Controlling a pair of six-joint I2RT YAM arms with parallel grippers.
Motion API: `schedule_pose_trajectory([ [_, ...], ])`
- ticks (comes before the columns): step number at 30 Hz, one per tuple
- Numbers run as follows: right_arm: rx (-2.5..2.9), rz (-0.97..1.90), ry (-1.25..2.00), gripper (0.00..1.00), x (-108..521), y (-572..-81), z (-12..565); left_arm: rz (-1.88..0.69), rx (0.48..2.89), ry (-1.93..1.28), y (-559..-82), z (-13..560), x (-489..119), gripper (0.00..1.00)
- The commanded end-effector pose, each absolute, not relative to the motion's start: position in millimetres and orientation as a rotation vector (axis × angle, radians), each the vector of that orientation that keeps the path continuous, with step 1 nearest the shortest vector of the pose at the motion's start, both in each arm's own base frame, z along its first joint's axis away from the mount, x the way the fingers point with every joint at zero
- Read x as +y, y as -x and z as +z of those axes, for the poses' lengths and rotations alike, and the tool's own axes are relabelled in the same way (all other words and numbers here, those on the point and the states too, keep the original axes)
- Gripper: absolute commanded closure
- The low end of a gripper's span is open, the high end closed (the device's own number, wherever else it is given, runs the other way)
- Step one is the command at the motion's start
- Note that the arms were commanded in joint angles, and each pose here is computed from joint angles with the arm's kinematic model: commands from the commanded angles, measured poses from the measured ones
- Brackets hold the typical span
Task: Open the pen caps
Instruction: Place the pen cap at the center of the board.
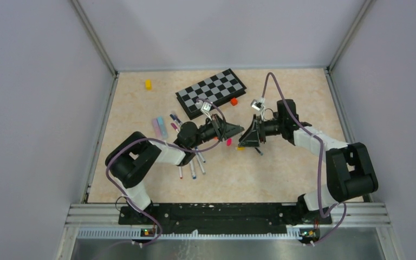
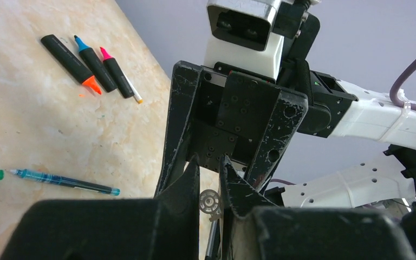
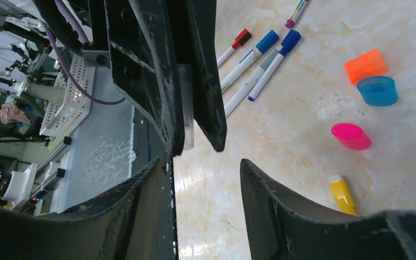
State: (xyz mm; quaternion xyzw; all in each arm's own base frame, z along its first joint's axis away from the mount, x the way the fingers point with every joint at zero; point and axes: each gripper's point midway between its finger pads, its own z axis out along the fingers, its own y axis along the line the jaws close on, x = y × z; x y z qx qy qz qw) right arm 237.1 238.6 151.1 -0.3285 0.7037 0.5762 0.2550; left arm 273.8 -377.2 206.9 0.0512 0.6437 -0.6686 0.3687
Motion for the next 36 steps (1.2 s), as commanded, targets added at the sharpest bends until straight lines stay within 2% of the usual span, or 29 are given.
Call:
schedule_pose_trajectory([
  [1, 1.835, 1.584, 0.889, 0.47, 248, -246, 176, -1.701, 1.569, -0.174, -278, 221, -385, 0.99],
  [5, 1.854, 1.59, 0.824, 0.47, 249, -251, 179, -1.702, 1.57, -0.186, -276, 220, -389, 0.99],
  [10, 1.876, 1.611, 0.713, 0.53, 252, -258, 180, -1.691, 1.558, -0.194, -273, 221, -394, 0.99],
  [20, 1.856, 1.631, 0.705, 1.0, 255, -257, 183, -1.694, 1.542, -0.18, -272, 224, -396, 0.99],
  [28, 1.865, 1.629, 0.703, 0.99, 255, -258, 180, -1.687, 1.511, -0.163, -273, 230, -392, 0.9],
  [30, 1.859, 1.642, 0.714, 0.81, 256, -257, 181, -1.678, 1.5, -0.16, -273, 233, -390, 0.91],
  [32, 1.854, 1.651, 0.719, 0.74, 256, -256, 182, -1.669, 1.496, -0.157, -274, 234, -389, 0.92],
  [36, 1.839, 1.665, 0.733, 0.69, 256, -254, 184, -1.661, 1.497, -0.14, -275, 234, -386, 0.93],
])
